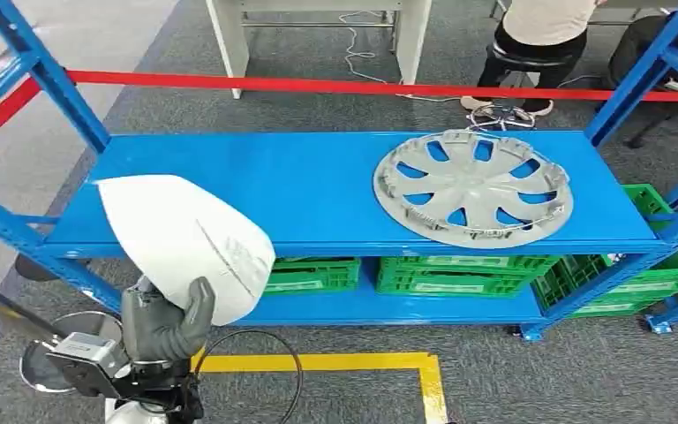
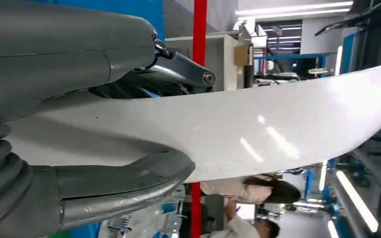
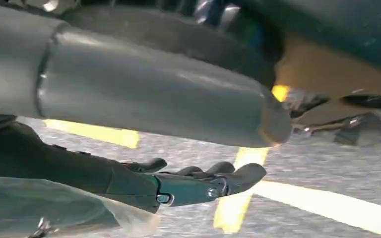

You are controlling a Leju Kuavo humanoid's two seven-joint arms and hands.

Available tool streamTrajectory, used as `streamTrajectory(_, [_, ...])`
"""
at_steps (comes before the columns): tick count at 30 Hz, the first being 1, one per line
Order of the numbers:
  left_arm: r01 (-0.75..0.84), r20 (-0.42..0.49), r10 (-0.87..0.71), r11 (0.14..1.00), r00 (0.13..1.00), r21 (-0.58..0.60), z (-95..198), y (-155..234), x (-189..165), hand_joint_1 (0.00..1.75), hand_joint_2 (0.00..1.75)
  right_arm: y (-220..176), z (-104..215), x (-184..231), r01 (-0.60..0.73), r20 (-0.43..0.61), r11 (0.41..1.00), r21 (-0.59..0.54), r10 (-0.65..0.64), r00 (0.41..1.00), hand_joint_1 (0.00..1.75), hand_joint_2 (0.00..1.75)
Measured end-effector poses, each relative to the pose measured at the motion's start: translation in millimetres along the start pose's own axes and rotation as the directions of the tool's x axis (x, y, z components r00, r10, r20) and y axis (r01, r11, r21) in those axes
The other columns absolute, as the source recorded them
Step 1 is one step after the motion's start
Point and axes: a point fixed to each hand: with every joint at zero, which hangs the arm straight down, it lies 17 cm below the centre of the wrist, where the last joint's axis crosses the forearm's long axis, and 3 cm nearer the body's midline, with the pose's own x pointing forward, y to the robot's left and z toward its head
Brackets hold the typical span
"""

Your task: Take the parts from the cabinet and place them on the table.

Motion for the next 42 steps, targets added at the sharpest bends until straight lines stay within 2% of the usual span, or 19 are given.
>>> streamTrajectory(5, [-0.009, -0.016, 0.009, 1.0, 1.0, 0.009, 2, -1, -4, 1.75, 1.75, -19, -2, -4, -0.01, -0.003, 0.997, -0.083, 0.01, 1.0, 0.0, 0.0])
streamTrajectory(10, [-0.005, -0.02, 0.006, 1.0, 1.0, 0.014, 4, -2, -4, 1.75, 1.75, -26, -3, 4, -0.007, 0.036, 0.994, -0.111, 0.011, 0.999, 0.0, 0.0])
streamTrajectory(13, [-0.008, -0.02, 0.008, 1.0, 1.0, 0.005, 5, -6, -3, 1.75, 1.75, -23, -2, 4, 0.013, 0.046, 0.995, -0.097, -0.009, 0.999, 0.0, 0.0])
streamTrajectory(17, [-0.008, -0.028, 0.008, 1.0, 1.0, 0.0, 9, -7, -3, 1.75, 1.75, -11, -1, 10, 0.068, 0.088, 0.997, -0.024, -0.065, 0.994, 0.0, 0.0])
streamTrajectory(22, [0.003, -0.045, -0.004, 1.0, 0.999, -0.018, 20, -6, -4, 1.75, 1.75, -13, 0, 11, 0.092, 0.109, 0.995, -0.046, -0.086, 0.99, 0.0, 0.0])
streamTrajectory(42, [-0.017, -0.045, 0.016, 0.999, 0.999, -0.036, 22, -9, -1, 1.75, 1.75, -2, 3, 26, 0.057, 0.169, 0.998, -0.02, -0.053, 0.984, 0.0, 0.0])
